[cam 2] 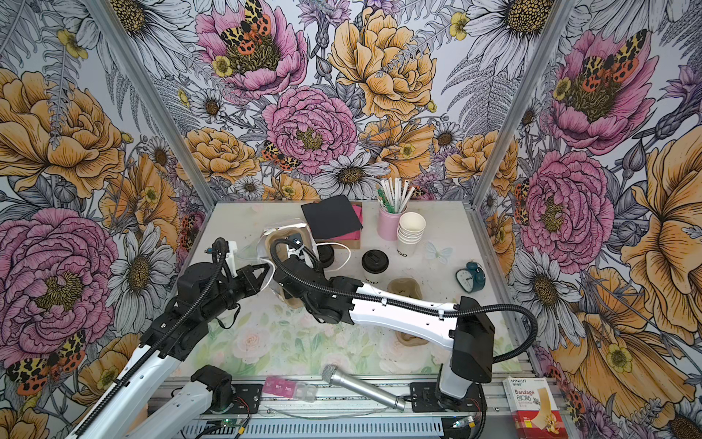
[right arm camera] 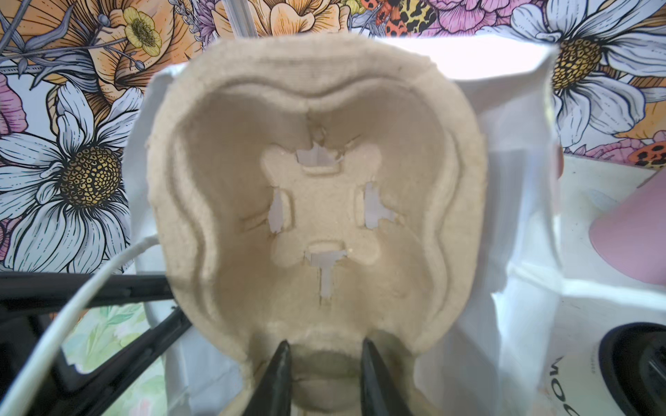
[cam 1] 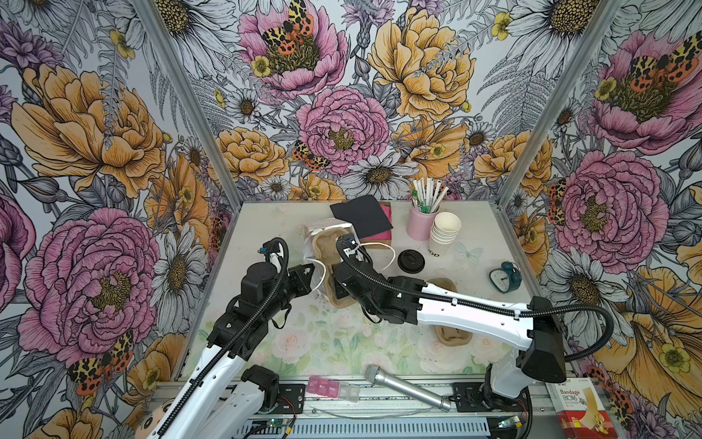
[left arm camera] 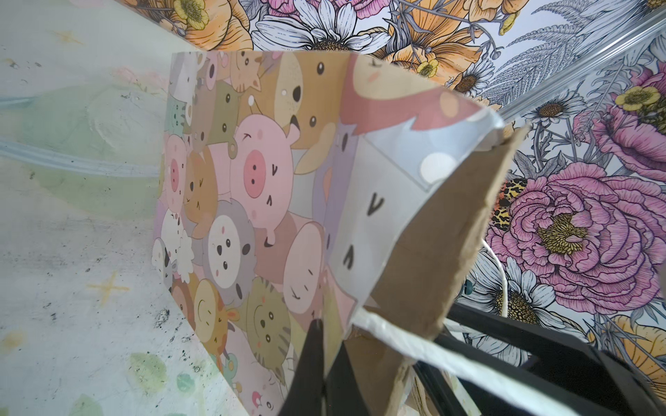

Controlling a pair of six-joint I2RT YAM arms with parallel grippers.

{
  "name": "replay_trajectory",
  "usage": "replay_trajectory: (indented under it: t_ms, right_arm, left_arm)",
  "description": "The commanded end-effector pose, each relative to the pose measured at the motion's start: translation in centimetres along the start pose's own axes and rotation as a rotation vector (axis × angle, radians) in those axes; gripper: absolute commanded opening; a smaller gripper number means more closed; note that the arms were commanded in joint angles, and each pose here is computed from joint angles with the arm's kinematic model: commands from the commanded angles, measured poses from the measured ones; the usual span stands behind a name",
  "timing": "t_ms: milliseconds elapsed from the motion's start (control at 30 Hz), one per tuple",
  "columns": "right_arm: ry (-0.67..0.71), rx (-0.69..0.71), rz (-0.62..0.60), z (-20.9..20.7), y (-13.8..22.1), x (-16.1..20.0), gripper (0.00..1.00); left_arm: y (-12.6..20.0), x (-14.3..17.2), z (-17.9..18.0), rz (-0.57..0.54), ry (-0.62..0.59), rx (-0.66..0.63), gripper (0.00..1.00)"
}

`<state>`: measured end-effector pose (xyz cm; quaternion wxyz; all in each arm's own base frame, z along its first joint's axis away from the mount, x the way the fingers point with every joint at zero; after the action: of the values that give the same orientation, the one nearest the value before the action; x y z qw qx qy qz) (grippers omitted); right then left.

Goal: Pack a coffee takeout order
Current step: Place the cup tray in the takeout bag.

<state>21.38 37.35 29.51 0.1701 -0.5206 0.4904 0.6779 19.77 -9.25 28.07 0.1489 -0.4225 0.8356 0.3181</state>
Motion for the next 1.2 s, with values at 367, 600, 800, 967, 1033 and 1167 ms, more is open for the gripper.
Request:
replay_trajectory:
  t_ms: [367, 600, 800, 967, 1033, 1167]
  right_arm:
    - [-0.035, -0.039, 0.049, 0.7, -0.8, 1.0, 0.18]
    - [-0.035, -0.028, 0.069, 0.6, -1.2, 1.2, 0.18]
    - [-0.050, 0.013, 0.031, 0.0, -1.5, -0.2, 0.18]
    - [-0.056, 0.030, 0.009, -0.4, -2.1, -1.5, 0.18]
    - [-0.062, 0.036, 0.005, -0.5, -2.2, -1.6, 0.18]
    - [-0.077, 0.067, 0.005, -0.9, -3.0, -1.3, 0.17]
  left_arm:
    - [0.0, 0.1, -0.6, 0.005, -0.001, 0.046, 0.00]
    - [0.0, 0.0, -0.7, 0.006, -0.003, 0.050, 0.00]
    - [-0.3, 0.3, -0.9, 0.033, -0.004, 0.066, 0.00]
    - [-0.4, 0.5, -1.0, 0.052, -0.010, 0.076, 0.00]
    - [-0.4, 0.5, -1.0, 0.057, -0.011, 0.078, 0.00]
    - [-0.4, 0.6, -1.0, 0.059, -0.008, 0.083, 0.00]
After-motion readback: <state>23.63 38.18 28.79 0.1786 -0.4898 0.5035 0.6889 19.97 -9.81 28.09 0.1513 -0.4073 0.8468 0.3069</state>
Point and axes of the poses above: each gripper's point midway between its finger pads, its own y axis back along the fingers, its own z axis along the line the jaws close on, x = y × z, the point moved 7 cm from there along y, back along the fingers, and after that the axes turned 12 degrees about y, right-handed, at the moved point
